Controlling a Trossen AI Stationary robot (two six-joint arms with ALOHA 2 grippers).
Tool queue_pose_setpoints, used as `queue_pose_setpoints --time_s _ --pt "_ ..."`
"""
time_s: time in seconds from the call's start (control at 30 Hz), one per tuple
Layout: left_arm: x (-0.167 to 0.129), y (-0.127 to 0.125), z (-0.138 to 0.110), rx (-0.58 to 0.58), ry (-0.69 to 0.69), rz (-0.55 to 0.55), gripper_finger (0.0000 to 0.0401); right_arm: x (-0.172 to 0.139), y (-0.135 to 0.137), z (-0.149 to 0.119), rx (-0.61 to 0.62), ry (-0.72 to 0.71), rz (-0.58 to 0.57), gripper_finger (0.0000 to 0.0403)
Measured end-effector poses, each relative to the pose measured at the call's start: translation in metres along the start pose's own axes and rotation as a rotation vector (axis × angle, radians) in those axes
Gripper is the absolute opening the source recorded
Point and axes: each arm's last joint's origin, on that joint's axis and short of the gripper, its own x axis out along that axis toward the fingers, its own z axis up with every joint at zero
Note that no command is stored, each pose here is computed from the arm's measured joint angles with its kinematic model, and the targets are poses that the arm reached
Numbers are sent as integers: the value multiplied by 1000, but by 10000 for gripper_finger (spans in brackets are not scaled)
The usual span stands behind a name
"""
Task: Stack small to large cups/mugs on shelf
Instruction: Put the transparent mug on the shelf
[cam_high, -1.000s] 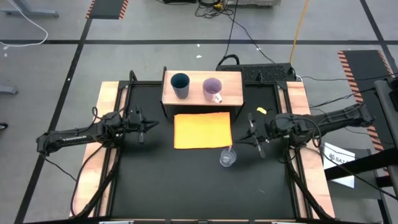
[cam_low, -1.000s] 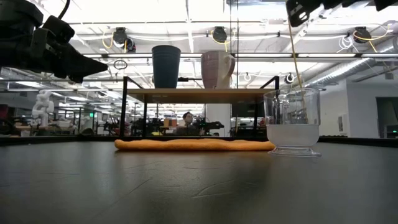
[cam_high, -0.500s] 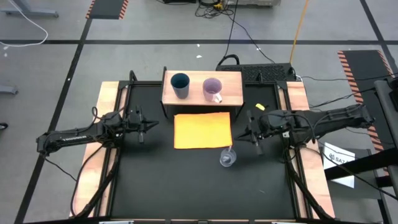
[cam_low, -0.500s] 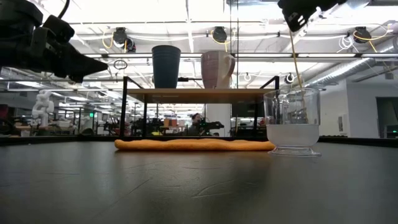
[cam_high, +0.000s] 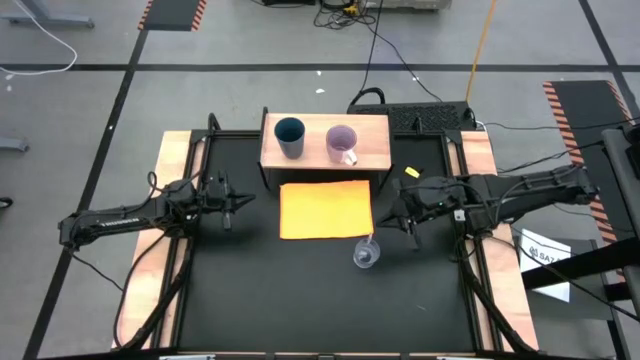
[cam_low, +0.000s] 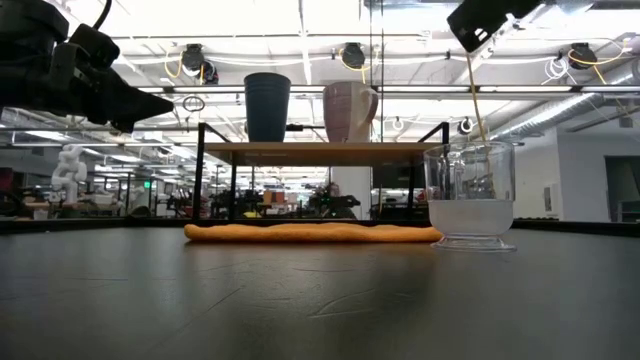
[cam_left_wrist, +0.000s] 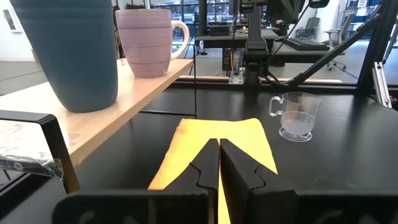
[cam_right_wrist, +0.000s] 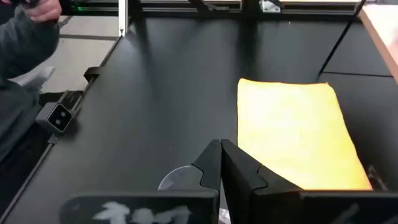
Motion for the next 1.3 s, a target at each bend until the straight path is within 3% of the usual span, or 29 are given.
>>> queue_pose_setpoints --time_s 0.77,0.97,1.3 --pt "0 0 1 1 -6 1 17 37 -2 32 94 323 2 0" --pt "0 0 1 2 -5 1 17 45 -4 27 139 418 59 0" --pt "0 0 1 12 -5 1 17 62 -6 17 169 521 47 0"
